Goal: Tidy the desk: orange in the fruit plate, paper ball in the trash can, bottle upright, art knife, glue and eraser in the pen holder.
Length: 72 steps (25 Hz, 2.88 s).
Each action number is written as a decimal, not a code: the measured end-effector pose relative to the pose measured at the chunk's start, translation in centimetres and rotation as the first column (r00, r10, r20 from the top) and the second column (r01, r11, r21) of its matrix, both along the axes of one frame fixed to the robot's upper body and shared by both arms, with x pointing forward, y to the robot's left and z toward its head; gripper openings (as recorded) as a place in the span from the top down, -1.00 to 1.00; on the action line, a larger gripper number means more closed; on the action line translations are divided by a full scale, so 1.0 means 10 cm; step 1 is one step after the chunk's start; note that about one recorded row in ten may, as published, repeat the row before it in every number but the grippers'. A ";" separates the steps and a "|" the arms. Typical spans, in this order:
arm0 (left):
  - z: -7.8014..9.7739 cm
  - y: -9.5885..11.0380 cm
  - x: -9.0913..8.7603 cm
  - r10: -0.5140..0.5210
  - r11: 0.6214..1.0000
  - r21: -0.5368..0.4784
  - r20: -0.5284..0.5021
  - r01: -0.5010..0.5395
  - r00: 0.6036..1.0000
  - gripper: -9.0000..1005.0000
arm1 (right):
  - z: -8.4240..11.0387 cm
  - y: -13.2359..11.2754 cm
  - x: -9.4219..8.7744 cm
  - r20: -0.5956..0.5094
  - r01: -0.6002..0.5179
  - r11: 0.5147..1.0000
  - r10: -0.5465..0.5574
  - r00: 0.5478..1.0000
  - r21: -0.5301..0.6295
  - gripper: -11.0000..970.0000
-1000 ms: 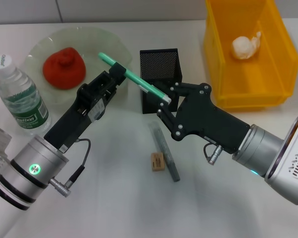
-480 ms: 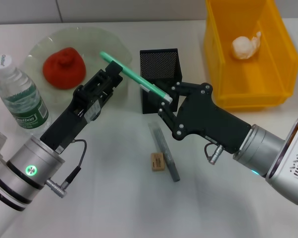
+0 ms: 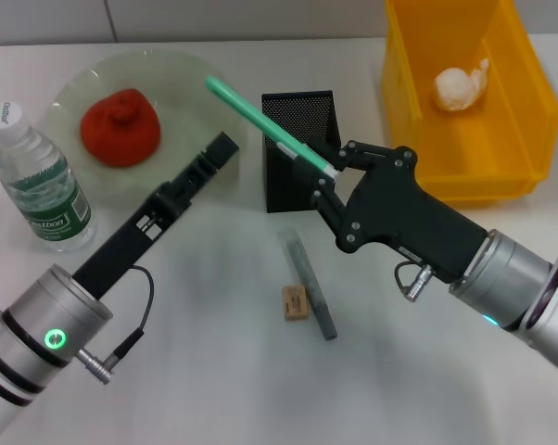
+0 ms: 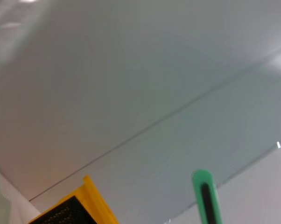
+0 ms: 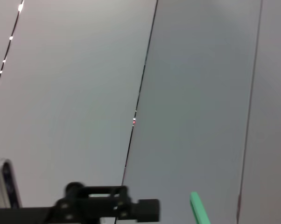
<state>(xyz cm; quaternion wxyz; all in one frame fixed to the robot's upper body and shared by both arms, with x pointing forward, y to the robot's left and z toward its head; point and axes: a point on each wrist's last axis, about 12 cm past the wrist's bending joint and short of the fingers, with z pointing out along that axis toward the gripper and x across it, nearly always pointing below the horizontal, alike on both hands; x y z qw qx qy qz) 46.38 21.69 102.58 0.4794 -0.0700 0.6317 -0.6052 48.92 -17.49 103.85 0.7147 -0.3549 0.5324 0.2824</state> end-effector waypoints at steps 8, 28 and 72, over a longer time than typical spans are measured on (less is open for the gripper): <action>0.00 -0.01 -0.05 -0.099 0.971 0.235 0.213 0.047 0.972 -0.17 | 0.07 -0.28 0.05 -0.111 -0.041 0.993 0.053 0.992 0.110 0.66; -0.16 0.23 -0.16 -0.194 0.817 0.569 0.426 -0.095 0.883 -0.15 | 0.61 -1.26 0.40 -0.524 -0.227 0.971 0.233 0.819 0.077 0.66; -0.17 0.21 -0.16 -0.171 0.818 0.565 0.420 -0.109 0.891 -0.16 | 1.67 -0.15 1.64 -0.742 -0.358 0.781 -0.193 0.641 -0.513 0.66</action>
